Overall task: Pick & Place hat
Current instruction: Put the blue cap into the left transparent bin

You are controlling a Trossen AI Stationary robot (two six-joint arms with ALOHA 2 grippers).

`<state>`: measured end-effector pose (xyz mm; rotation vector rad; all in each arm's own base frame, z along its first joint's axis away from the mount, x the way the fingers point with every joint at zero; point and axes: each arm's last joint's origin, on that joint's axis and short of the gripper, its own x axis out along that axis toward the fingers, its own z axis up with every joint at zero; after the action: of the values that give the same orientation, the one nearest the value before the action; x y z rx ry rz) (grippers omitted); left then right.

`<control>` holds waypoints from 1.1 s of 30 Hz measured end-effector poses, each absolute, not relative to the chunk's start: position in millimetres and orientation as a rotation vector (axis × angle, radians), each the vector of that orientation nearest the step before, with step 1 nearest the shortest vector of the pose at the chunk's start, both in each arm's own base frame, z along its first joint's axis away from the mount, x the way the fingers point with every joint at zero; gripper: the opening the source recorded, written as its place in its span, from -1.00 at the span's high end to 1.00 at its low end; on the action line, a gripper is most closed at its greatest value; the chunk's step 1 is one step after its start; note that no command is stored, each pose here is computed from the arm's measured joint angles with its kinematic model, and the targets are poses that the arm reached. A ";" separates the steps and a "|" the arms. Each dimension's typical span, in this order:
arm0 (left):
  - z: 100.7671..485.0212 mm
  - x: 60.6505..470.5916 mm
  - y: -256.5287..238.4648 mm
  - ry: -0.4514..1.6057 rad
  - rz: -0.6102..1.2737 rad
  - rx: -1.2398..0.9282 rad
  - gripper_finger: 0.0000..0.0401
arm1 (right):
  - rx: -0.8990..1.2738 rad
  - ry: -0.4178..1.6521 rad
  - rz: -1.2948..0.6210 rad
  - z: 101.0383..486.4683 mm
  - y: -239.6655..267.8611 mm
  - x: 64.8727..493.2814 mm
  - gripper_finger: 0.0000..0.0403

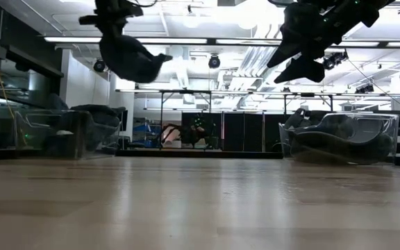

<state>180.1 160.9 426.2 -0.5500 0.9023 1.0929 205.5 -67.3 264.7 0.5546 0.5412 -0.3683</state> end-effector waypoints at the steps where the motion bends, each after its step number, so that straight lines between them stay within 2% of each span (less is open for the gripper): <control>1: 428.1 176.2 159.9 0.893 1.102 -0.558 0.95 | 0.554 0.541 -0.368 264.7 -67.3 205.5 -0.25; 10: 440.0 148.5 152.2 0.837 1.111 -0.633 0.95 | 0.556 0.541 -0.364 264.7 -67.2 205.5 -0.25; 24: 449.7 103.3 142.4 0.823 1.228 -0.693 0.95 | 0.560 0.544 -0.350 264.7 -66.8 205.7 -0.25; 33: 413.9 93.5 150.3 0.933 1.288 -0.799 0.95 | 0.560 0.544 -0.351 264.7 -66.8 205.6 -0.25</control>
<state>93.5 150.3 413.9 -0.7988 0.9331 1.2884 205.6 -66.8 264.7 0.5597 0.5436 -0.3506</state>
